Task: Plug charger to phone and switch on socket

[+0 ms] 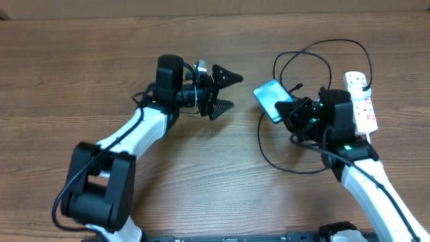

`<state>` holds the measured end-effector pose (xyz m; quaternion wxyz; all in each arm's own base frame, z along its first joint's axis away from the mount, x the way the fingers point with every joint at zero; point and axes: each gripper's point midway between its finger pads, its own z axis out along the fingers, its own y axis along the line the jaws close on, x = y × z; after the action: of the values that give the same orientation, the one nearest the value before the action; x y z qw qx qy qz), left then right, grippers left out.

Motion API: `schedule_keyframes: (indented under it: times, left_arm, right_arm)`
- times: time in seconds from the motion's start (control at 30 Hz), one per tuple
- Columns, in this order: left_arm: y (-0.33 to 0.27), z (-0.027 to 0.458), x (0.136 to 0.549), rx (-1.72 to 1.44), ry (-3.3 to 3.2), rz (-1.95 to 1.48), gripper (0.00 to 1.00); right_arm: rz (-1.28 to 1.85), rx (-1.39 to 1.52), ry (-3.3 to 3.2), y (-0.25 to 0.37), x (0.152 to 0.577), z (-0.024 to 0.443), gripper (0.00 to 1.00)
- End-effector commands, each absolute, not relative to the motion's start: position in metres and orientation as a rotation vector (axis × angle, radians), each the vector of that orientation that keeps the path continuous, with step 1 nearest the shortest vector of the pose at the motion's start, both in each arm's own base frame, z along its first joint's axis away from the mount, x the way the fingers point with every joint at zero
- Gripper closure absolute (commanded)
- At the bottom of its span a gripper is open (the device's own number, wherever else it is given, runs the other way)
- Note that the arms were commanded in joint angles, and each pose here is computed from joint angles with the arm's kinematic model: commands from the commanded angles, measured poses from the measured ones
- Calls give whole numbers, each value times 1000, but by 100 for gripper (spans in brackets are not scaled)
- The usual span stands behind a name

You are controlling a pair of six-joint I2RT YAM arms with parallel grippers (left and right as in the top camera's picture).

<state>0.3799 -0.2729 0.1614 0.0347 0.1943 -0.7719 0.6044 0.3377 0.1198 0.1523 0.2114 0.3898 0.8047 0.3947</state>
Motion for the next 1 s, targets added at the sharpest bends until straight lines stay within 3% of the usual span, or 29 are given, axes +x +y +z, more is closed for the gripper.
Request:
schedule_keyframes:
  times: [0.0, 0.33, 0.37, 0.53, 0.87, 0.97]
  left_arm:
    - [-280, 162, 356, 532, -2185, 1796, 0]
    - [-280, 162, 356, 586, -2149, 1768, 1]
    - [-280, 162, 356, 591, -2146, 1765, 5]
    - [-279, 160, 360, 620, -2165, 1768, 11]
    - [-272, 153, 375, 716, -2216, 1776, 14]
    - [-265, 153, 382, 769, -2208, 1774, 22]
  right_arm:
    - [1336, 1323, 2190, 140, 345, 156, 96]
    - [1501, 1123, 2194, 184, 356, 170, 96]
    - [1521, 1090, 2209, 194, 352, 172, 96]
    - [1605, 1150, 2245, 216, 339, 174, 96]
    - [1558, 1060, 2247, 219, 340, 174, 96]
    - [1503, 978, 2243, 216, 343, 173, 96]
